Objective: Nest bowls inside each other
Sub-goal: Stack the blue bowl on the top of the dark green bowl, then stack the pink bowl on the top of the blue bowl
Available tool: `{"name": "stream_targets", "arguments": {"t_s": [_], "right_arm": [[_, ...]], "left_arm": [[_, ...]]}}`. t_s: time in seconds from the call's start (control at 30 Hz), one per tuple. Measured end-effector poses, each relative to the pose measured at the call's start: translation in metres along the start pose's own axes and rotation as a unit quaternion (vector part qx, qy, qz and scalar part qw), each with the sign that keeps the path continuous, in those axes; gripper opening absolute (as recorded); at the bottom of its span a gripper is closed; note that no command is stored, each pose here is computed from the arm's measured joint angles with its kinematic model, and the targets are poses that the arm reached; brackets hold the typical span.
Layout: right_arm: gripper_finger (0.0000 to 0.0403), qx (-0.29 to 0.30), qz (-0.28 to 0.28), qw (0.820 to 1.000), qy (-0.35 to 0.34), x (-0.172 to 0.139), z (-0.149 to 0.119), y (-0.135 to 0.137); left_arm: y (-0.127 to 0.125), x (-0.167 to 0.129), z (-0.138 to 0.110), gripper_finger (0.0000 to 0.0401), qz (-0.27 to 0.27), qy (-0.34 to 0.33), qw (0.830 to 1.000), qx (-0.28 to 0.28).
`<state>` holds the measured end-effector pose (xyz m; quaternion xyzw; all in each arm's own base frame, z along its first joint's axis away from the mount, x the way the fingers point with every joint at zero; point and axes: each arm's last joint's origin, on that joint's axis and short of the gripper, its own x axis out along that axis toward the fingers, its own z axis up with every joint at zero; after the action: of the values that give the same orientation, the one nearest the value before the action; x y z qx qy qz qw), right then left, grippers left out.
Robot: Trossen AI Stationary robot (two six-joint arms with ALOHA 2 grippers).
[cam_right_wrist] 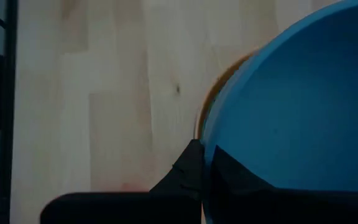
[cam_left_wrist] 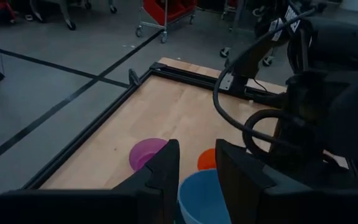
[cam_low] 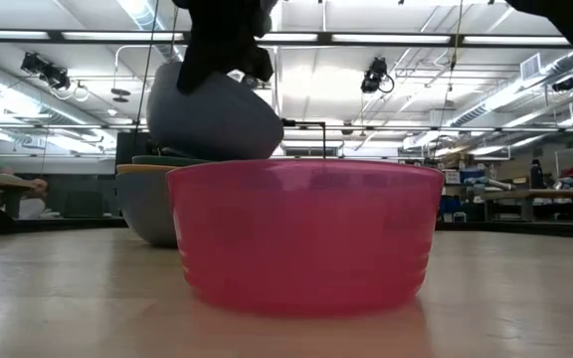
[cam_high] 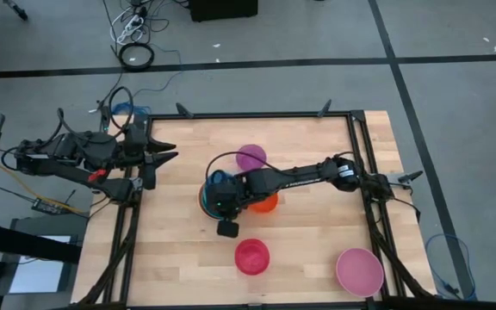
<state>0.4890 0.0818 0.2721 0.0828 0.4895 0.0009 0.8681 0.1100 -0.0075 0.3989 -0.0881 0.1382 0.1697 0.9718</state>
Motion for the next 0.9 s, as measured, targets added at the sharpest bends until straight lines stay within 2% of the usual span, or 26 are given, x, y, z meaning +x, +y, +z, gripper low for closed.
{"name": "stream_targets", "arguments": {"t_s": [0.3,0.43,0.53,0.7,0.8,0.9], "right_arm": [[0.0001,0.009,-0.005,1.0,0.025,0.023,-0.005,-0.006],[0.002,0.01,-0.006,1.0,0.026,0.027,-0.005,-0.008],[0.0057,0.012,-0.004,1.0,0.029,0.027,-0.005,-0.009],[0.0145,0.011,-0.008,1.0,0.028,0.024,-0.004,-0.01],[0.0195,0.008,-0.023,0.999,0.025,0.014,0.0,-0.009],[0.0226,0.006,-0.051,0.999,0.009,-0.005,0.002,-0.011]], "left_arm": [[0.0,0.0,0.0,0.0113,0.001,-0.001,1.0,0.0],[0.0,0.0,0.0,0.0113,0.002,0.0,1.0,0.0],[0.0,0.0,0.0,0.0113,0.002,0.001,1.0,0.001],[0.0,0.0,0.0,0.0113,0.002,0.001,1.0,0.001],[0.0,0.0,0.0,0.0113,0.002,0.001,1.0,0.001],[0.0,0.0,0.0,0.0113,0.002,0.001,1.0,0.001]]}}
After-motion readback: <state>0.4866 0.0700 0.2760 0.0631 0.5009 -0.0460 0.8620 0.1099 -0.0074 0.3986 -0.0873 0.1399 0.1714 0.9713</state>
